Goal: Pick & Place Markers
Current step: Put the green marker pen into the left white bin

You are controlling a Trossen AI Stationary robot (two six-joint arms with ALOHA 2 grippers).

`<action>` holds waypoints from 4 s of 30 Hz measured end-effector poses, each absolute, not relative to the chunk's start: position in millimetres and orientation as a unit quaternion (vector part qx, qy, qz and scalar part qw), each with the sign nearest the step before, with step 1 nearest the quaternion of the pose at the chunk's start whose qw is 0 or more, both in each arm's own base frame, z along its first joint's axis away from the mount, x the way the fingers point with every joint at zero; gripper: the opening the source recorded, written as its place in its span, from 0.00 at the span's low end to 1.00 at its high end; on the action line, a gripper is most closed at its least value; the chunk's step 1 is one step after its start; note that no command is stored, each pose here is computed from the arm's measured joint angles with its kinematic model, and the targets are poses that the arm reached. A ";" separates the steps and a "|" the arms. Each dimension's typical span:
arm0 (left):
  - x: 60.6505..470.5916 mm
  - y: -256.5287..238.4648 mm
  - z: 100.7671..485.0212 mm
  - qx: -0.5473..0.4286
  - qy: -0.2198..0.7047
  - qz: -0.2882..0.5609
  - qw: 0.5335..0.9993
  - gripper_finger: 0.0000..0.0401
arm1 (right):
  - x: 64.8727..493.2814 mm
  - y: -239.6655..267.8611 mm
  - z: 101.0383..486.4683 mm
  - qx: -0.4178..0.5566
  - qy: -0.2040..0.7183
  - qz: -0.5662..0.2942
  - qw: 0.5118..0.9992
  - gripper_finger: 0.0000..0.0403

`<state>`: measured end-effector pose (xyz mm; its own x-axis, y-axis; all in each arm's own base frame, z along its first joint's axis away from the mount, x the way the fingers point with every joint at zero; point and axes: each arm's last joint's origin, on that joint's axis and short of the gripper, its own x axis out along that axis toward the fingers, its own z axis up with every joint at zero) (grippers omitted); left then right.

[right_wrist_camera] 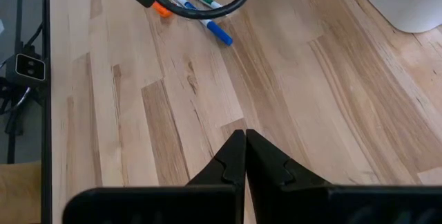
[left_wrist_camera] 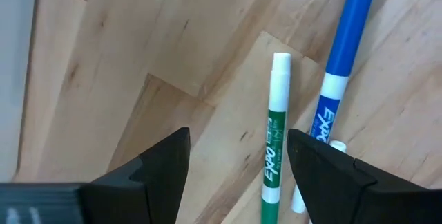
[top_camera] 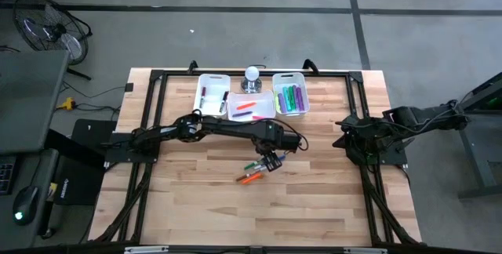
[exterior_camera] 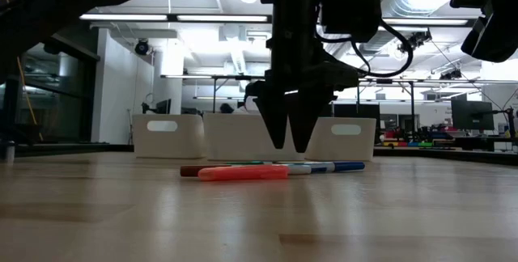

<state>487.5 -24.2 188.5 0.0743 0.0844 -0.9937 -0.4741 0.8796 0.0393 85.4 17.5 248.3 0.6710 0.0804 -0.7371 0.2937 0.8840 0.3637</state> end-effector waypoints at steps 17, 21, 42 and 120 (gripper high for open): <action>488.5 -23.9 188.5 -0.154 0.654 0.175 0.719 0.59 | 85.5 17.2 248.3 0.232 0.400 -0.064 0.885 0.00; 488.5 -23.9 188.5 -0.154 0.654 0.174 0.719 0.59 | 85.5 17.2 248.3 0.231 0.399 -0.065 0.885 0.00; 492.4 -25.4 159.8 -0.166 0.682 0.168 0.693 0.59 | 85.5 17.1 248.2 0.232 0.400 -0.066 0.884 0.00; 471.3 -10.0 192.1 -0.161 0.725 0.159 0.651 0.05 | 83.6 17.1 246.6 0.231 0.413 -0.064 0.879 0.00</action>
